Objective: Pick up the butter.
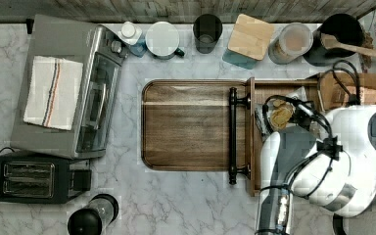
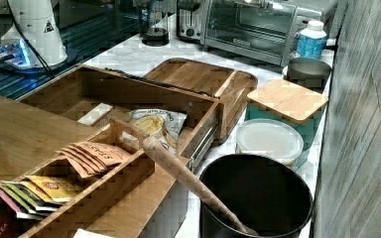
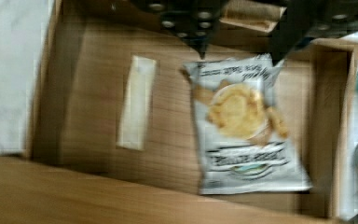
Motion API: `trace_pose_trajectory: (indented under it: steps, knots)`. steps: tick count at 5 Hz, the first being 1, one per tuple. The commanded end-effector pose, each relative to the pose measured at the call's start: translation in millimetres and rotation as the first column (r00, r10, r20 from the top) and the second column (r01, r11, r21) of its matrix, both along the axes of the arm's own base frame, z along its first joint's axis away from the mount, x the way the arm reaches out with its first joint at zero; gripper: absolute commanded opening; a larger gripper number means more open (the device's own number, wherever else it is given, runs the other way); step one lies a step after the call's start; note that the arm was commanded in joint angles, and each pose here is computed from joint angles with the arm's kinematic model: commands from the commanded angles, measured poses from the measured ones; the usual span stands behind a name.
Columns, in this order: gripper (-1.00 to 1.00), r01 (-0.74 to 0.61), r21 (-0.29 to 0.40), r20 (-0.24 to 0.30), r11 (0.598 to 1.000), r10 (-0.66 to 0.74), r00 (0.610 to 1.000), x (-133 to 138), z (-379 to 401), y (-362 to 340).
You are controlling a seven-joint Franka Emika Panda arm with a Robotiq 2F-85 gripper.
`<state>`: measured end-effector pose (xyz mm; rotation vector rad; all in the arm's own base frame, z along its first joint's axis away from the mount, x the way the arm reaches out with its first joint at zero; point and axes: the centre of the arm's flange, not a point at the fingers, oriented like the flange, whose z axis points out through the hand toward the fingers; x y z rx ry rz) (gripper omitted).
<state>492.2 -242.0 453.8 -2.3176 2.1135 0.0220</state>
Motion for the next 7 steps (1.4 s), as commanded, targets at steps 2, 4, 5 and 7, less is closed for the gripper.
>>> trace_pose_trajectory:
  steps: [2,4,5,7]
  knots:
    - [1.0,0.138,0.041,-0.163,0.99,-0.13,0.978,-37,-58,-37]
    - [1.0,0.128,-0.002,-0.142,0.992,-0.127,0.982,-65,-91,-70]
    - [1.0,0.107,-0.001,-0.149,0.994,-0.106,0.983,-65,-110,-70]
    - [1.0,0.144,-0.01,-0.096,0.99,-0.144,0.985,-59,-143,-52]
